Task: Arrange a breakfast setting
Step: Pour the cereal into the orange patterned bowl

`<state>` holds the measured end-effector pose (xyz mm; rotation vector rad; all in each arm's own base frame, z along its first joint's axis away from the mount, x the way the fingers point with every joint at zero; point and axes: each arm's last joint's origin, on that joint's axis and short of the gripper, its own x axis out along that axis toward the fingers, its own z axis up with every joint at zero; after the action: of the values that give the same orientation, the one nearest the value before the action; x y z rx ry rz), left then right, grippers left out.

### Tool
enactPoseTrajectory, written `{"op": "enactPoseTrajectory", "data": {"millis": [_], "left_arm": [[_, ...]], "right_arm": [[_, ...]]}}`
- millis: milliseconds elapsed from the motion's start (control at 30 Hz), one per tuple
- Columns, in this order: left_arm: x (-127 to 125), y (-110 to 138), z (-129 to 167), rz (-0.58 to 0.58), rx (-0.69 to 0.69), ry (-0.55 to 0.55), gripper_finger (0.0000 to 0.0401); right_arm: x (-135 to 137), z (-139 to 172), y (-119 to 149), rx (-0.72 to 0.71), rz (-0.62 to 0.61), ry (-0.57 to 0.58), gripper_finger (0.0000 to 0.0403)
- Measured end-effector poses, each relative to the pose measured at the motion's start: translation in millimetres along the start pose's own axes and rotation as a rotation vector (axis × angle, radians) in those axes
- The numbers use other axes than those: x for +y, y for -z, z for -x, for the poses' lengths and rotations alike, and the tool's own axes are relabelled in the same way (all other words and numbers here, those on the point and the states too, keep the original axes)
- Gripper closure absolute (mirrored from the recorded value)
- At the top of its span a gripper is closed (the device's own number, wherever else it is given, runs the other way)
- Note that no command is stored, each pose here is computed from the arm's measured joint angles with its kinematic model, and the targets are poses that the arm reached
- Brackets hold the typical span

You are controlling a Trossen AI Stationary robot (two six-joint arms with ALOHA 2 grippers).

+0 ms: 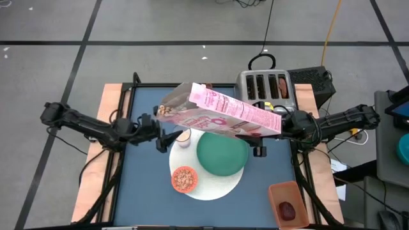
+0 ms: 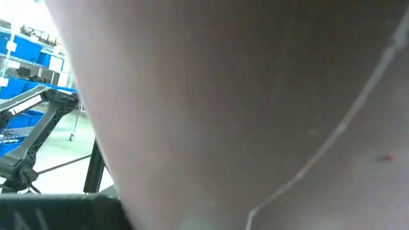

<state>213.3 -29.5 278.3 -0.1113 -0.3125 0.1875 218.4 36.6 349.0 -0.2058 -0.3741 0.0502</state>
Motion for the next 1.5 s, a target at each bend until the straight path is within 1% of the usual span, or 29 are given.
{"op": "enactPoseTrajectory", "data": {"millis": [200, 467, 567, 667, 900, 1067, 1367, 1500], "left_arm": [[-1, 3, -13, 0.011, -0.030, 0.038, 0.0004], [-16, -9, -52, -0.063, -0.060, 0.047, 0.0004], [-23, -12, -66, -0.082, -0.074, 0.095, 0.0004], [-28, -14, -76, -0.083, -0.082, 0.132, 0.0004], [-29, -21, -93, -0.083, -0.094, 0.152, 0.0004], [-30, -28, -100, -0.086, -0.119, 0.200, 0.0004], [-27, -29, -102, -0.084, -0.124, 0.205, 0.0004], [-27, -29, -102, -0.110, -0.127, 0.207, 0.0004]], "right_arm": [[0, 0, 0, 0.000, 0.000, 0.000, 0.0186], [0, 0, 0, 0.000, 0.000, 0.000, 0.0186], [0, 0, 0, 0.000, 0.000, 0.000, 0.0186], [0, 0, 0, 0.000, 0.000, -0.001, 0.0186], [0, 0, 0, -0.001, 0.000, -0.004, 0.0186], [0, 0, 0, -0.001, 0.008, -0.004, 0.0186], [0, 0, 1, 0.001, 0.027, -0.004, 0.0186], [1, -1, 2, 0.010, 0.028, -0.006, 0.0186]]}}
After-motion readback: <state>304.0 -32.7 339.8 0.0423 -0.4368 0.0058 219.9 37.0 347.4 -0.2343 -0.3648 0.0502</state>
